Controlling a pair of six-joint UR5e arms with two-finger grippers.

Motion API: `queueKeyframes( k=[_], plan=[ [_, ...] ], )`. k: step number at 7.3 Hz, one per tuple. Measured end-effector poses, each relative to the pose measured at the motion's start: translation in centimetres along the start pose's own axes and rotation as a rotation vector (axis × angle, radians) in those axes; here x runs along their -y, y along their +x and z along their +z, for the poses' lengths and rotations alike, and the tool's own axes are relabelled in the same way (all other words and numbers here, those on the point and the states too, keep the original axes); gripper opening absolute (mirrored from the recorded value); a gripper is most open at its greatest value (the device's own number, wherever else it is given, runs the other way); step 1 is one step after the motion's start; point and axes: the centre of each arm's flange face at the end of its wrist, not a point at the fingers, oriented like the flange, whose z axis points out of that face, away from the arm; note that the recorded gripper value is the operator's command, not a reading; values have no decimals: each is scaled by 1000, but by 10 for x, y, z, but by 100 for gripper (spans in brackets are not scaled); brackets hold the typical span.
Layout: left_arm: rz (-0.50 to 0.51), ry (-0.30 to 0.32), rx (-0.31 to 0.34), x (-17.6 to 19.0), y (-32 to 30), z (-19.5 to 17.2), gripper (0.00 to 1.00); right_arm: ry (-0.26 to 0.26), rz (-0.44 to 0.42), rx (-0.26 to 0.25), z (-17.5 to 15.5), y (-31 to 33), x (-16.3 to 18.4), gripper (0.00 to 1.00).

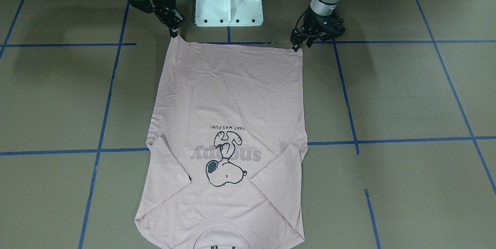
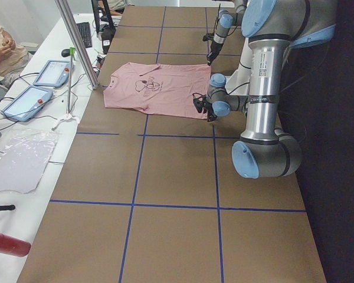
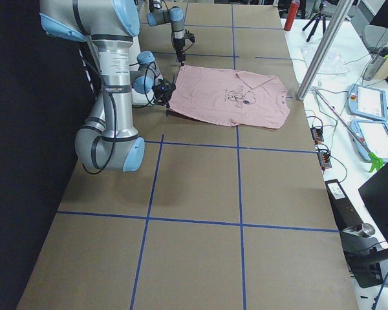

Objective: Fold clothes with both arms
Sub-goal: 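Move the left gripper to the other hem corner nearest the robot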

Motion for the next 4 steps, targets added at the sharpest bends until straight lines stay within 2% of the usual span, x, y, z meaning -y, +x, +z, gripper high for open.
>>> queueKeyframes(
  k=[1,2,4],
  plan=[
    [1,0,2,0,0,1,59,-1,0,0,0,0,0,0],
    [2,0,4,0,-1,2,47,-1,0,0,0,0,0,0],
    [2,1,6,0,-1,3,44,-2,0,1,0,-1,-1,0]
  ],
)
